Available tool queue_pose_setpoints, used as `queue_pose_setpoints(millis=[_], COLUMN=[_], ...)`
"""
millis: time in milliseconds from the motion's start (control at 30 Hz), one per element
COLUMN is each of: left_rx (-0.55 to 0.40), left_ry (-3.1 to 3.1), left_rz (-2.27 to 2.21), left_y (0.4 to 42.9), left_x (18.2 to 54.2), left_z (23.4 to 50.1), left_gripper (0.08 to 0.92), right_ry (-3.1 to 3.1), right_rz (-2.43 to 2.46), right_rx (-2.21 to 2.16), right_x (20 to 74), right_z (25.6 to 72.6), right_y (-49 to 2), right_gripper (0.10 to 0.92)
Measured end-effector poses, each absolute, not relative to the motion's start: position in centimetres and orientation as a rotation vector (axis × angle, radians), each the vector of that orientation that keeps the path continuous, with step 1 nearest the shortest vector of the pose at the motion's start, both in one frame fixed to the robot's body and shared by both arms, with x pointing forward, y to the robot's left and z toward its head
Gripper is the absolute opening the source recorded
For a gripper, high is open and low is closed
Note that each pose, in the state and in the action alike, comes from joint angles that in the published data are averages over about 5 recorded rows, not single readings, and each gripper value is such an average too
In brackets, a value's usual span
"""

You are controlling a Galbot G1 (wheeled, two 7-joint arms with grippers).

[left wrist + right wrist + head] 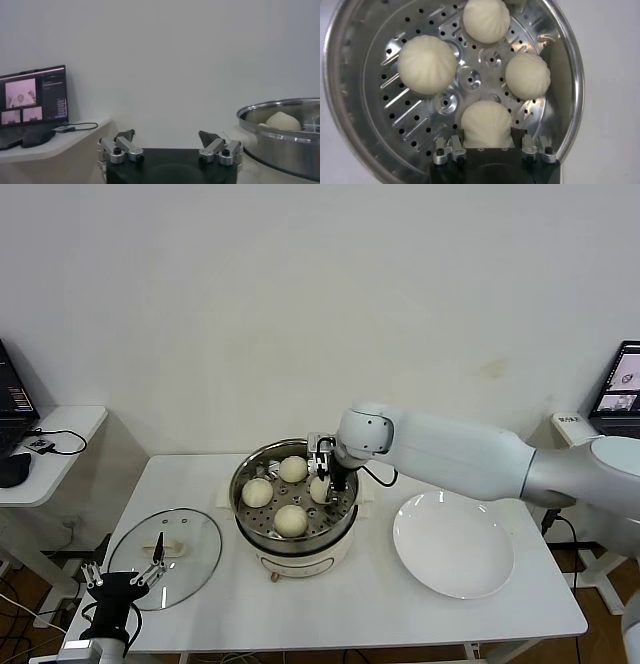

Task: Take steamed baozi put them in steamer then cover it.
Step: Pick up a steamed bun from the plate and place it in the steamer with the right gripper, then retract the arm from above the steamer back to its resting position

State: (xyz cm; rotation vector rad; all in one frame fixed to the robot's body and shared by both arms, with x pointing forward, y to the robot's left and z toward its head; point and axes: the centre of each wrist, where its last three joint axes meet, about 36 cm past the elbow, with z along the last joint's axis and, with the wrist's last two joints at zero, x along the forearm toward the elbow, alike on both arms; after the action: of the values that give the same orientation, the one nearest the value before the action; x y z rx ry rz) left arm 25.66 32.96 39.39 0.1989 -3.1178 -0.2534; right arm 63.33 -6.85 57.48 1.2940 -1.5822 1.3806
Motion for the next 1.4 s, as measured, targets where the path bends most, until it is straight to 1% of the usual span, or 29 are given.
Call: queue_pose_setpoints(millis=[133, 233, 333, 567, 733, 900, 1200, 1400], left_rx=[0.2, 0.2, 0.2, 0.206, 0.211, 0.213, 0.222, 0.231], left_ry=[-3.119, -3.12, -3.12, -3.113, -3.109, -3.103, -3.083, -3.064], left_rz=[-0.254, -0.253, -0.252, -0.255, -0.253, -0.252, -0.283, -0.492], left_y=[33.0, 33.0, 33.1, 33.4, 33.5, 33.6, 33.9, 34.7], left_x=[25.7, 25.7, 25.8, 26.0, 26.1, 26.2, 26.2, 26.7], left_z=[39.4, 39.4, 39.4, 39.0, 38.7, 38.3, 37.5, 36.7], left_gripper=[0.823, 0.823, 0.823, 0.823, 0.823, 0.823, 0.823, 0.823], right_ry=[-1.598, -1.62, -1.649, -1.805, -2.014, -2.274, -2.735, -2.996], right_rz=[1.38, 1.379, 1.376, 1.331, 1.258, 1.148, 0.868, 0.653], right_rx=[1.294, 1.297, 1.302, 1.324, 1.333, 1.313, 1.223, 1.067], right_x=[63.3, 63.4, 63.3, 62.6, 60.9, 58.5, 53.4, 49.4], right_z=[58.0, 59.0, 60.1, 62.8, 62.9, 60.1, 52.2, 47.6], right_y=[-6.9, -7.2, -7.8, -10.3, -12.8, -15.8, -21.2, -24.9], right_gripper=[0.736, 0.8, 0.82, 0.823, 0.823, 0.823, 0.823, 0.823])
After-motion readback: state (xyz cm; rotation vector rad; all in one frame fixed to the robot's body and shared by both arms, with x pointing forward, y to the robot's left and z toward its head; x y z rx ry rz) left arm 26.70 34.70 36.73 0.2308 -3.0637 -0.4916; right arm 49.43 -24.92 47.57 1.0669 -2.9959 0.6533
